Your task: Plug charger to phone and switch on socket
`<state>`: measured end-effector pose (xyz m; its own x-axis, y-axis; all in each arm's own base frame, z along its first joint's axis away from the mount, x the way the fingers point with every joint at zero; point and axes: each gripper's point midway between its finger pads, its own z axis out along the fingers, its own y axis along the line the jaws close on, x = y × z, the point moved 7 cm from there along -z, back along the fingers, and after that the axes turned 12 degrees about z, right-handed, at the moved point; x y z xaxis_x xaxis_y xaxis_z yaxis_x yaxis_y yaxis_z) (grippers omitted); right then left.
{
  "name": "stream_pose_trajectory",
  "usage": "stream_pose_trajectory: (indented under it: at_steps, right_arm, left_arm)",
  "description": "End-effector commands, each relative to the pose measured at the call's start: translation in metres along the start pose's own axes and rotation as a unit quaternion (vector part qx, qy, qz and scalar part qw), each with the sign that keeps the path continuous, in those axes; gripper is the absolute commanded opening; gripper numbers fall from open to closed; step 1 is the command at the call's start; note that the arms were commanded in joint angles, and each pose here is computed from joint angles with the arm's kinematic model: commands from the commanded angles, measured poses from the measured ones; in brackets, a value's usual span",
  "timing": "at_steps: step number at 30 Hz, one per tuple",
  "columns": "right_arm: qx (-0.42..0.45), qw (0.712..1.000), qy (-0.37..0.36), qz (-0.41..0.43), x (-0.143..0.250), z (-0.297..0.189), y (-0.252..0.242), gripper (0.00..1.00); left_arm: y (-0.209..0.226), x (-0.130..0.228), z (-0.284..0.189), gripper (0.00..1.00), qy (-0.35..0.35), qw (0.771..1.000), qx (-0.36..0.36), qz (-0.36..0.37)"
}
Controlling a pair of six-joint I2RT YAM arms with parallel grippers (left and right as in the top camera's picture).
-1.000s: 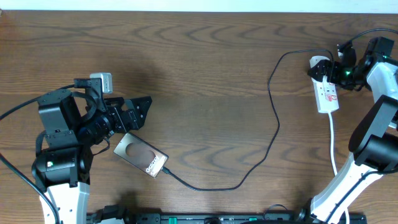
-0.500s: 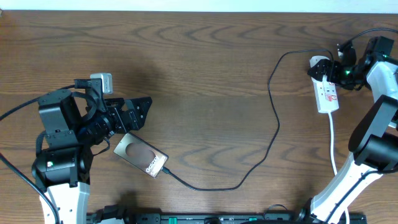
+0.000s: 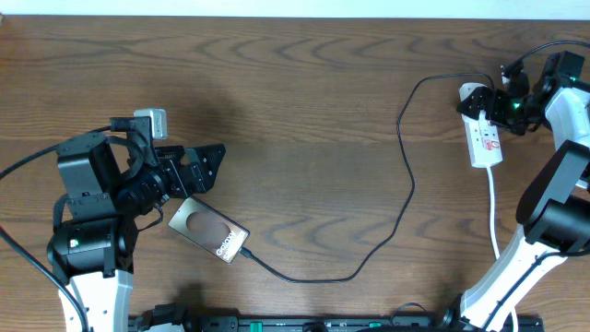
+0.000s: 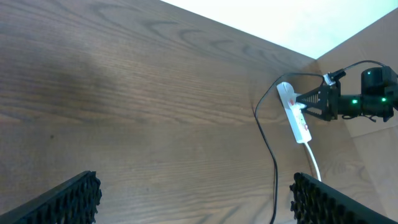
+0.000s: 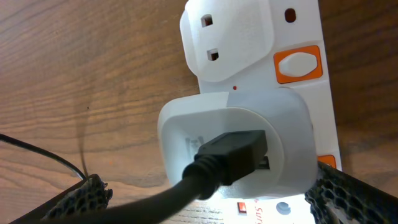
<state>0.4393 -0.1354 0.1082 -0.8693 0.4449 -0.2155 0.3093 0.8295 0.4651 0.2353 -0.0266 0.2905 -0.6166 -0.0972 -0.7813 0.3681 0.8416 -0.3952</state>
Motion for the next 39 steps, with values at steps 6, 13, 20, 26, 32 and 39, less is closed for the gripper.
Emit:
stream_pose_trajectory:
  at_steps: [6, 13, 20, 26, 32, 39]
  right_arm:
    - [-0.01, 1.0, 0.022, 0.013, 0.0051, 0.0121, 0.0038, 0.99]
    - [-0.014, 0.999, 0.025, 0.014, 0.0063, 0.0122, 0.0049, 0.99]
    - [-0.031, 0.999, 0.028, 0.012, 0.0073, 0.0132, 0.0105, 0.99]
    - [-0.031, 0.999, 0.024, 0.009, 0.0056, 0.0135, 0.011, 0.99]
    - [0.005, 1.0, 0.007, -0.004, 0.0, 0.0138, 0.0036, 0.99]
    - [0.007, 1.0, 0.008, -0.003, 0.0005, 0.0138, 0.0032, 0.99]
  left_arm:
    - [0.0002, -0.0023, -0.0032, 0.96, -0.001, 1.0, -0.018, 0.0]
    - [0.0002, -0.0013, -0.0032, 0.96, 0.002, 1.0, -0.018, -0.002]
    - [0.0002, -0.0011, -0.0032, 0.96, 0.002, 1.0, -0.018, -0.003]
    - [0.0002, 0.0, -0.0032, 0.96, 0.005, 1.0, -0.018, -0.004]
    - [0.0002, 0.0, -0.0032, 0.96, 0.005, 1.0, -0.018, -0.004]
    - [0.0002, 0.0, -0.0032, 0.96, 0.005, 1.0, -0.018, -0.004]
